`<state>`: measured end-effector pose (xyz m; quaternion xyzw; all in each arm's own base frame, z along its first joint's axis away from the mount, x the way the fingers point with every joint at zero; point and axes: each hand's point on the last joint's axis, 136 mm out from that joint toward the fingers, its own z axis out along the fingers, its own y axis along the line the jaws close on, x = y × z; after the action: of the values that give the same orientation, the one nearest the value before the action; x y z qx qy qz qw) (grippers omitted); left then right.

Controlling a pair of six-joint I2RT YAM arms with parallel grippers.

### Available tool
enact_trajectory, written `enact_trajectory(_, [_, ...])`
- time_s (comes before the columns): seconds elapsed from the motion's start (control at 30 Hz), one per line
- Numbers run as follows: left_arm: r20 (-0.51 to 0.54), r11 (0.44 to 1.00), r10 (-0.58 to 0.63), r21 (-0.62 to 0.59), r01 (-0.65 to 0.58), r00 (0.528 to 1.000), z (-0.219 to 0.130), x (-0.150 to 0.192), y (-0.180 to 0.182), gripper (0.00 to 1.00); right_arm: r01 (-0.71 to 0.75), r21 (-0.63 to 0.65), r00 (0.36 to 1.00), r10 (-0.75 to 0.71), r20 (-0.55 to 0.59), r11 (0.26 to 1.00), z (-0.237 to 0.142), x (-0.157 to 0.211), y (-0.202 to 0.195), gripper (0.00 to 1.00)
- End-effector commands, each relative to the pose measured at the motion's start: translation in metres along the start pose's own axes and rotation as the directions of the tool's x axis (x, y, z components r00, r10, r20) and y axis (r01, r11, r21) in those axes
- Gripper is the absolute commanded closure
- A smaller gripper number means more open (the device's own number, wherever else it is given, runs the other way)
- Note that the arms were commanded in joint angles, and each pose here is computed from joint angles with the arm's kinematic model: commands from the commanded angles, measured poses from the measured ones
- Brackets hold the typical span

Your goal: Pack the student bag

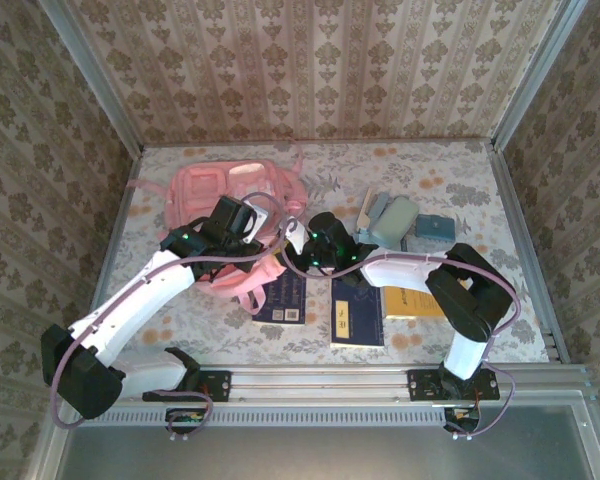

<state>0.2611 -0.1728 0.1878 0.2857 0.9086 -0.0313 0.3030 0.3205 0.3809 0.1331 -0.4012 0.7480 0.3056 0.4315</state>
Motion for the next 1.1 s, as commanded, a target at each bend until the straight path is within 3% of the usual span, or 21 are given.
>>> enact_trajectory(0.0, [0.088,1.000,-0.023,0.004,0.023,0.996,-0.018,-0.016,0.004,1.00,0.002,0.086,1.000,0.000,-0.028,0.996,-0.012,0.003,-0.023,1.00])
enact_trajectory(0.43, [0.100,1.000,-0.008,-0.015,0.010,0.995,-0.029,-0.011,0.009,1.00,-0.089,0.145,0.988,0.105,-0.112,0.985,-0.027,0.016,-0.077,1.00])
enact_trajectory(0.73, [0.183,1.000,-0.028,0.006,0.027,0.983,-0.058,-0.033,0.010,1.00,-0.184,0.314,0.949,0.251,-0.188,0.931,-0.010,0.023,-0.158,1.00])
enact_trajectory(0.83, [0.192,1.000,-0.028,0.008,0.027,0.981,-0.060,-0.041,0.009,1.00,-0.201,0.386,0.931,0.299,-0.211,0.900,-0.001,0.026,-0.184,0.96])
enact_trajectory(0.93, [0.196,0.999,-0.031,-0.006,0.033,0.980,-0.058,-0.050,0.012,1.00,-0.208,0.431,0.928,0.317,-0.198,0.878,0.005,0.020,-0.201,0.84])
enact_trajectory(1.07, [0.193,0.996,-0.079,-0.025,0.085,0.978,-0.048,-0.066,0.023,1.00,-0.209,0.428,0.957,0.275,-0.096,0.879,-0.008,-0.011,-0.195,0.59])
